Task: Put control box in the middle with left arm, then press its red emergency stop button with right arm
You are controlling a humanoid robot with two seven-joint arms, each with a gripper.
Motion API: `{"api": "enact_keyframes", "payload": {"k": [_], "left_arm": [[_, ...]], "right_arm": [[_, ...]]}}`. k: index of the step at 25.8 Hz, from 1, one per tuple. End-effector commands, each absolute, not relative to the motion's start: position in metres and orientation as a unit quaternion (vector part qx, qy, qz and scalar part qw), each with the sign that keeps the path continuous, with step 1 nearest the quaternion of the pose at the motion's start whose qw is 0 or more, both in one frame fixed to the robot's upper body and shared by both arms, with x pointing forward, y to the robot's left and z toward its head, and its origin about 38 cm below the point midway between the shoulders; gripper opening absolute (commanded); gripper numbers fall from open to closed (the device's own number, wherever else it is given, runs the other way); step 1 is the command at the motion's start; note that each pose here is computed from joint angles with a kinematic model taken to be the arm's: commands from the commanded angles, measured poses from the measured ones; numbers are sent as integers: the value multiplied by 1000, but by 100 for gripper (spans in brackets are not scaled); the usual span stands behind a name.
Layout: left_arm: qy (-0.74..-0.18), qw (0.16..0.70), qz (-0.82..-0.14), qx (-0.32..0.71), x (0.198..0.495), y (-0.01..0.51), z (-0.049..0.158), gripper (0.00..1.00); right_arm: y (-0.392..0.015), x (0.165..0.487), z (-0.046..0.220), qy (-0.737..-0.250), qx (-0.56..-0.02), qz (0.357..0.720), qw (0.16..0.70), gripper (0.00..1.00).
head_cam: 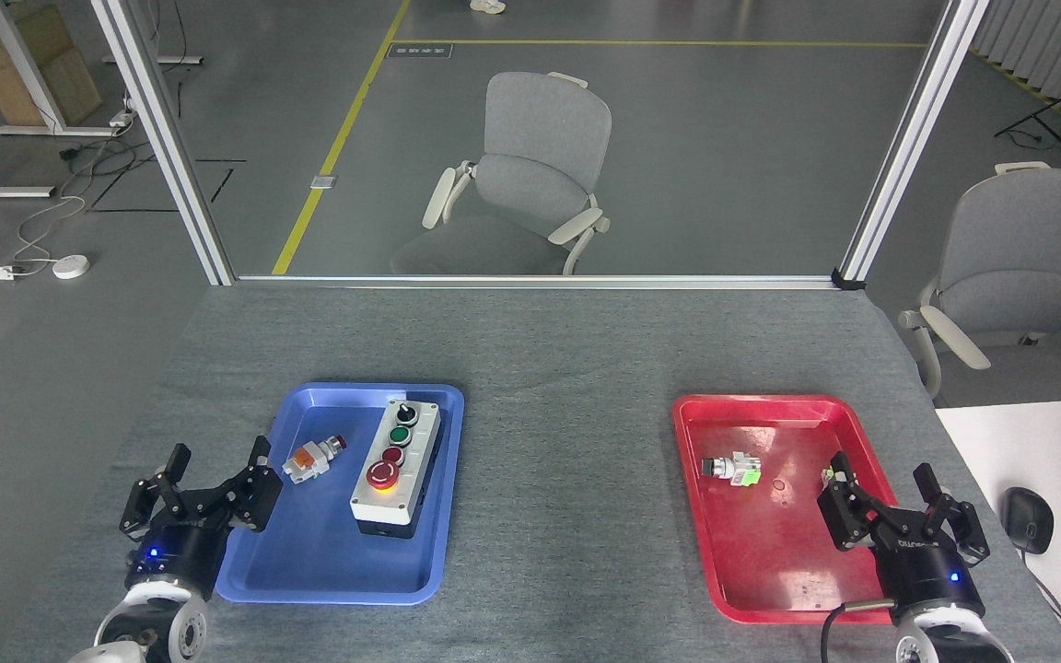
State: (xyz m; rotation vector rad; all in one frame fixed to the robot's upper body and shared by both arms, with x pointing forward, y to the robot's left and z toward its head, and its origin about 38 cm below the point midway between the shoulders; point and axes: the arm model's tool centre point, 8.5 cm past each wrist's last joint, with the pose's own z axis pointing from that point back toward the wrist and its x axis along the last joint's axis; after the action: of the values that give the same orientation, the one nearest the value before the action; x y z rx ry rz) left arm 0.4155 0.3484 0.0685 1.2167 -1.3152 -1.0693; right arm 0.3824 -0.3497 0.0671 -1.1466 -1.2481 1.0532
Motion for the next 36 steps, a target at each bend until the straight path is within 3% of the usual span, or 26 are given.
{"api": "enact_keyframes", "payload": {"k": [1, 14, 19, 26, 36], "left_arm": [[-547, 502, -433, 510, 413, 352, 68, 99], [-553, 502, -424, 512, 412, 352, 69, 99], [-571, 489, -420, 507, 413, 341, 78, 99], [-571, 492, -421, 505, 408, 340, 72, 99], [-576, 476, -423, 513, 410, 341, 84, 99]], "right_arm": [[-350, 382, 67, -526, -484, 442, 541, 99], [-350, 383, 68, -527, -484, 442, 541, 99], [-349, 383, 68, -527, -484, 441, 541, 99], [-350, 383, 68, -528, -485, 439, 542, 99], [-355, 381, 68, -525, -488, 433, 547, 99]]}}
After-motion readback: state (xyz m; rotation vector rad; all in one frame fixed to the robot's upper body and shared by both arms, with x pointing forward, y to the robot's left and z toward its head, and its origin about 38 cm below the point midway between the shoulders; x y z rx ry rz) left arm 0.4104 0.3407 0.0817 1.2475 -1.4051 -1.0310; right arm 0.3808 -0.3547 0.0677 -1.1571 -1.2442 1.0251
